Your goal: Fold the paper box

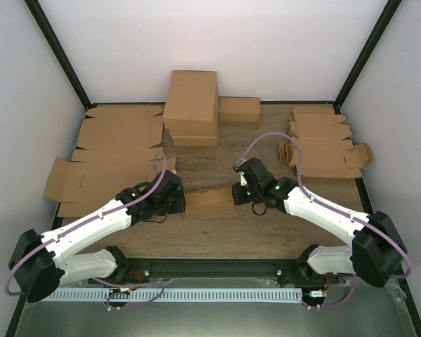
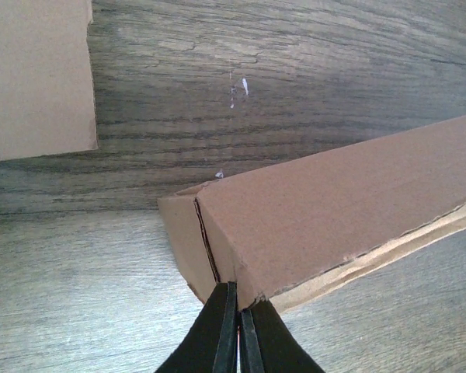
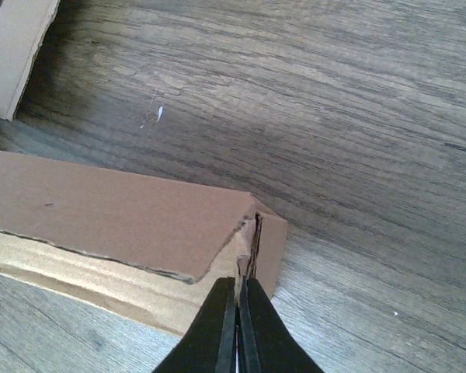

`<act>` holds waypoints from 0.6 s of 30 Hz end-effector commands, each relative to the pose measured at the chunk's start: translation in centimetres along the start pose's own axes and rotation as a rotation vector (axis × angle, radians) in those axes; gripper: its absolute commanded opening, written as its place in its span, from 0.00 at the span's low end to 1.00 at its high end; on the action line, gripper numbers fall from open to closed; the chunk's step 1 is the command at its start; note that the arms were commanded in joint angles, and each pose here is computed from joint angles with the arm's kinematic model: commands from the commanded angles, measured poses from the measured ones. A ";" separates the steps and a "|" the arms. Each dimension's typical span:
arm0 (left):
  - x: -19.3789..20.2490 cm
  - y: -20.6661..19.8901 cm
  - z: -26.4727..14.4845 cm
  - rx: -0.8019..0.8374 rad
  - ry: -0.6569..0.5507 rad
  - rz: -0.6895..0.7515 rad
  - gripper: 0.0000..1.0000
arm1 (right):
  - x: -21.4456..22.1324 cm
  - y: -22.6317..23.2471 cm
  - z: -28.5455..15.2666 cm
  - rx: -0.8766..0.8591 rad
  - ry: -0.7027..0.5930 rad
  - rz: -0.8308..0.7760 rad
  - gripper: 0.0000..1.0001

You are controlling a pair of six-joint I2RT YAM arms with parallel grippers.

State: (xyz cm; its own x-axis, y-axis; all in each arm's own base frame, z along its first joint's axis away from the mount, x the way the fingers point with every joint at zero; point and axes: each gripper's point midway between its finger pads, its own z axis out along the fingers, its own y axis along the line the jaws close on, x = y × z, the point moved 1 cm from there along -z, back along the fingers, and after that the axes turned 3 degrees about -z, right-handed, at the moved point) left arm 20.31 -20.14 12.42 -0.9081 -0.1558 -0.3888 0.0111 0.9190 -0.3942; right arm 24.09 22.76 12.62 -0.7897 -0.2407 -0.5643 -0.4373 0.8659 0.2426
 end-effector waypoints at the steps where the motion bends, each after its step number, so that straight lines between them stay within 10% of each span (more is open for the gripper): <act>1: -0.1 -0.3 -0.5 -0.008 -0.020 -0.019 0.04 | 0.4 0.4 -0.3 0.015 0.000 -0.009 0.01; 18: 1.4 -0.4 0.2 0.003 -0.041 -0.027 0.04 | 3.2 -0.2 0.3 0.055 0.012 0.020 0.02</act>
State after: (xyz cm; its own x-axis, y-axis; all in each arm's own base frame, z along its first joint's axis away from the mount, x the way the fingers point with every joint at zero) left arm 19.54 -20.53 12.41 -0.8896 -0.1805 -0.4195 -0.0041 0.9217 -0.3879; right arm 23.04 22.42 11.60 -0.7802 -0.2104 -0.5890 -0.4004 0.8915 0.2119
